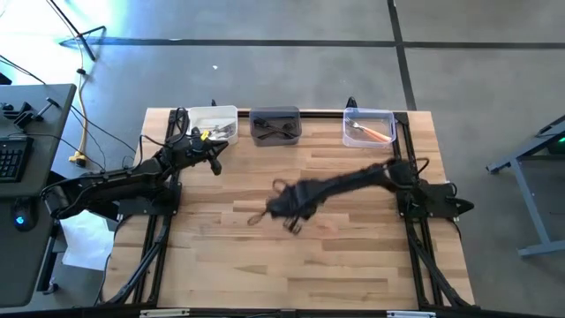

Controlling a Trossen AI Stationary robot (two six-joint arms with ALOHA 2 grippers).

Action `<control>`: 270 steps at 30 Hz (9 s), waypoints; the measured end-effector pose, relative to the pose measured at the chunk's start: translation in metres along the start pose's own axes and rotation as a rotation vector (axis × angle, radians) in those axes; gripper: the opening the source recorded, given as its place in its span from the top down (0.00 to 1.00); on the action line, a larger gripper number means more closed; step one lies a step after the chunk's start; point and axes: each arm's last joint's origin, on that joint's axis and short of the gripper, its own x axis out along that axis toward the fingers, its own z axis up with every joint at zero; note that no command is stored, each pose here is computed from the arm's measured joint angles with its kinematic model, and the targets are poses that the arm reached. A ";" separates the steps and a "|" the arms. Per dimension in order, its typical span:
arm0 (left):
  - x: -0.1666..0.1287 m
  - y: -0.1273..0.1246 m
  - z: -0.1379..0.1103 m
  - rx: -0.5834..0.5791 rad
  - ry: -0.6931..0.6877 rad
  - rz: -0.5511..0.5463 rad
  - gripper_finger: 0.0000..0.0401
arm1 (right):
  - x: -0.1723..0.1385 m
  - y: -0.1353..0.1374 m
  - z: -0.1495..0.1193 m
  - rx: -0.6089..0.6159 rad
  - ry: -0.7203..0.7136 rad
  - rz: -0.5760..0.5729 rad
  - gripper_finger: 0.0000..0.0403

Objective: Sort silverware by color (type)
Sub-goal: Put the orange fork into the transparent bin, then return to Home Position

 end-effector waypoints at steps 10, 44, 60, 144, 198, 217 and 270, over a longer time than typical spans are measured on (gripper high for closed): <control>0.000 0.000 -0.004 -0.005 0.042 -0.009 0.95 | -0.059 -0.169 0.058 -0.048 0.006 -0.285 0.97; 0.000 0.000 -0.007 0.049 0.073 0.003 0.95 | 0.068 -0.389 0.043 0.084 0.072 -0.215 0.96; 0.000 0.000 -0.004 0.048 0.039 0.006 0.95 | 0.030 -0.401 0.066 0.085 -0.031 -0.278 0.61; -0.002 0.021 -0.001 -0.140 0.000 0.121 0.95 | 0.057 -0.433 0.009 0.036 0.195 0.034 0.67; -0.002 0.021 -0.002 -0.146 0.001 0.119 0.95 | 0.057 -0.433 0.008 0.020 0.207 0.045 0.65; -0.002 0.021 -0.002 -0.145 0.001 0.119 0.95 | 0.063 -0.434 0.010 -0.038 0.209 0.046 0.93; -0.002 0.021 -0.002 -0.126 0.002 0.120 0.95 | 0.029 -0.361 0.020 0.456 -0.097 -0.124 0.92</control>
